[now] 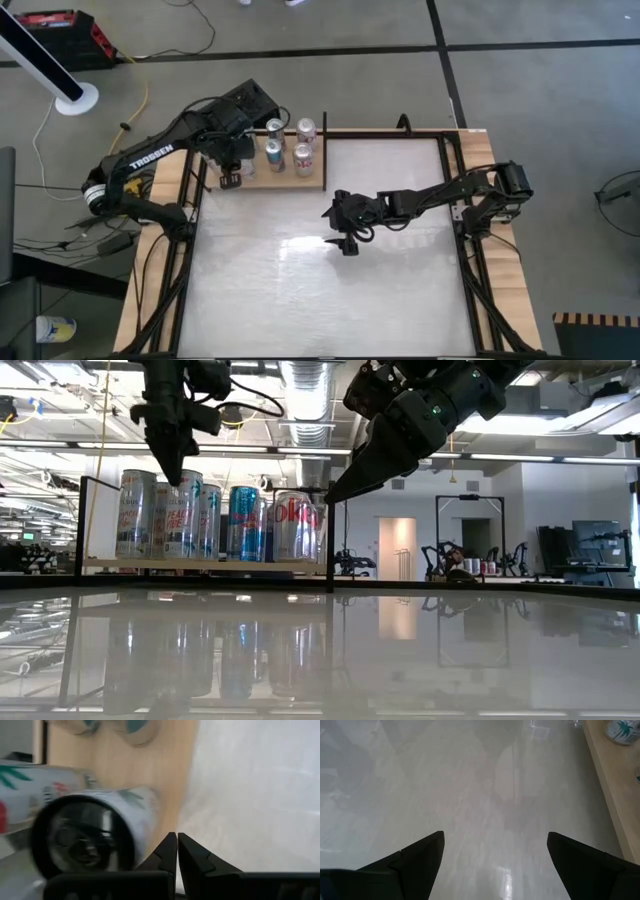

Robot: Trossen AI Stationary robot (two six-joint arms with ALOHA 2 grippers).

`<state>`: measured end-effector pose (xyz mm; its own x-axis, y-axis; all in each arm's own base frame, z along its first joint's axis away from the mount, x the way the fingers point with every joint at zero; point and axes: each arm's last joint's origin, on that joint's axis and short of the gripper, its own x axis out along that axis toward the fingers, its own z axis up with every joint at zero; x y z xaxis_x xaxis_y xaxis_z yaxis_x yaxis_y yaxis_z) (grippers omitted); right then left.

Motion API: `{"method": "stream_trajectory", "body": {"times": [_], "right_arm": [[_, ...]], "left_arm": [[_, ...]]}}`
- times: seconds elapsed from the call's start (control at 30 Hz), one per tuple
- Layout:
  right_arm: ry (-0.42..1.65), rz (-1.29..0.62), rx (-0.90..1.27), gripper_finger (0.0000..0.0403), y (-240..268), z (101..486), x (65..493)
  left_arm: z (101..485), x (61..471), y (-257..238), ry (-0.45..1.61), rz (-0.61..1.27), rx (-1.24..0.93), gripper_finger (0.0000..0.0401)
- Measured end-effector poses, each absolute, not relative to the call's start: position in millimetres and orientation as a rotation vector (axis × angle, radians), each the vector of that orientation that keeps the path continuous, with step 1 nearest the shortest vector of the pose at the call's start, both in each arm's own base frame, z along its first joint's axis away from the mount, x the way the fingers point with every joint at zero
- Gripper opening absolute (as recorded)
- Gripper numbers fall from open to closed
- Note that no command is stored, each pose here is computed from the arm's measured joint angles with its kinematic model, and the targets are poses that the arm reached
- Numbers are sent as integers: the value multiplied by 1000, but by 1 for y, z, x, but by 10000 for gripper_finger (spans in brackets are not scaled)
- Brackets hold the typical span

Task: Place canned beverage on shelf
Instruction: Put the white-pink soda can on the shelf aligned with the other white-pink soda can, then return to Home Position

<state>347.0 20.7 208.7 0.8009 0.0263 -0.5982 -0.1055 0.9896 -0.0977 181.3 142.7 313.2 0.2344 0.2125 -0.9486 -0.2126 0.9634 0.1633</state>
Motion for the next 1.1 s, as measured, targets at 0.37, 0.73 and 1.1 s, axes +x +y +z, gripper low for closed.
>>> {"method": "stream_trajectory", "body": {"times": [0.37, 0.73, 1.1], "right_arm": [[628, 72, -110, 379, 24, 225, 340], [496, 82, -169, 333, 20, 273, 292], [125, 33, -22, 237, 13, 257, 236]], "left_arm": [[374, 178, 122, 865, 130, -109, 0], [359, 152, 47, 223, -72, -5, 0], [262, 123, 22, -107, -34, 60, 0]]}}
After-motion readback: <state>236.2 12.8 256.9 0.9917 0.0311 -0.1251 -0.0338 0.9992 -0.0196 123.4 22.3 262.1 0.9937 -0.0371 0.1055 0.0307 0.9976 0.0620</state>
